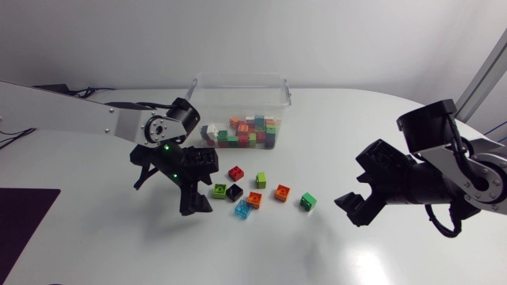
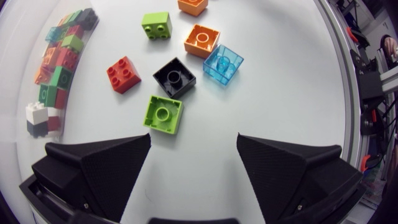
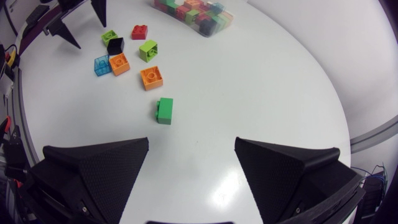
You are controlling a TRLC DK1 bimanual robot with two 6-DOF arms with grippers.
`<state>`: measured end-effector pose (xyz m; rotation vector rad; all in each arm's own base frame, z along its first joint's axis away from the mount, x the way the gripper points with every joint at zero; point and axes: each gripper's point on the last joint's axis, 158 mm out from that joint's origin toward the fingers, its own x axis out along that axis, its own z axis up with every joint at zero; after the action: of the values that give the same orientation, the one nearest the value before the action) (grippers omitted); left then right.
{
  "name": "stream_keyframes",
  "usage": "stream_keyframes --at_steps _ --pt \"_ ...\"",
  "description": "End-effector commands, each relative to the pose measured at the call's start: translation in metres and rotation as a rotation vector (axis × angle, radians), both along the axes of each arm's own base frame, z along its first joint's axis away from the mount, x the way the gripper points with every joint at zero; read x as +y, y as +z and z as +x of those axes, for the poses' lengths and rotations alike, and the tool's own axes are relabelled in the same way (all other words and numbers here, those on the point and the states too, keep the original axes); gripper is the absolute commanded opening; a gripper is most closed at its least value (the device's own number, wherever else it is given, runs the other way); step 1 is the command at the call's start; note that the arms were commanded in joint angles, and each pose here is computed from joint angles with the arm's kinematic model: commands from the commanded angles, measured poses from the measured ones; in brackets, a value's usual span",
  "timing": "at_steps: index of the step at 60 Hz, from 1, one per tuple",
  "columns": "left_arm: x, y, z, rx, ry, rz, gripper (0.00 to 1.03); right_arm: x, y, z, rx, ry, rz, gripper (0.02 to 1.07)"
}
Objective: Place the duplo bricks in the container
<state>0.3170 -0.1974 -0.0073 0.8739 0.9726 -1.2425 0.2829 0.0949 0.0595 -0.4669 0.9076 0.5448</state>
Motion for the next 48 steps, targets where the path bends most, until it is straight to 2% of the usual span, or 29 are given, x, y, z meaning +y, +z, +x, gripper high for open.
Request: stream_keyframes --at_steps 1,26,36,39,45,48 --pt "-0.007 0.002 0.011 -0.003 -0.069 -0.022 0.94 0.008 -0.003 0.002 0.027 0.052 0.002 1.0" --pt "-0.013 -0.024 0.033 0.047 -0.147 -0.014 0.91 0.021 -0.019 0.012 0.098 0.086 0.035 1.0" --pt "-0.014 -0.035 0.027 0.103 -0.182 0.005 0.74 0.025 -0.027 0.017 0.107 0.094 0.033 0.96" --pt "-0.013 -0.037 0.025 0.12 -0.186 0.011 0.73 0.025 -0.031 0.018 0.114 0.096 0.031 0.96" --pt "-0.012 -0.04 0.022 0.171 -0.185 0.024 0.62 0.029 -0.039 0.021 0.137 0.091 0.034 0.96" --pt "-0.011 -0.04 0.021 0.185 -0.188 0.029 0.6 0.032 -0.043 0.022 0.148 0.09 0.032 0.95"
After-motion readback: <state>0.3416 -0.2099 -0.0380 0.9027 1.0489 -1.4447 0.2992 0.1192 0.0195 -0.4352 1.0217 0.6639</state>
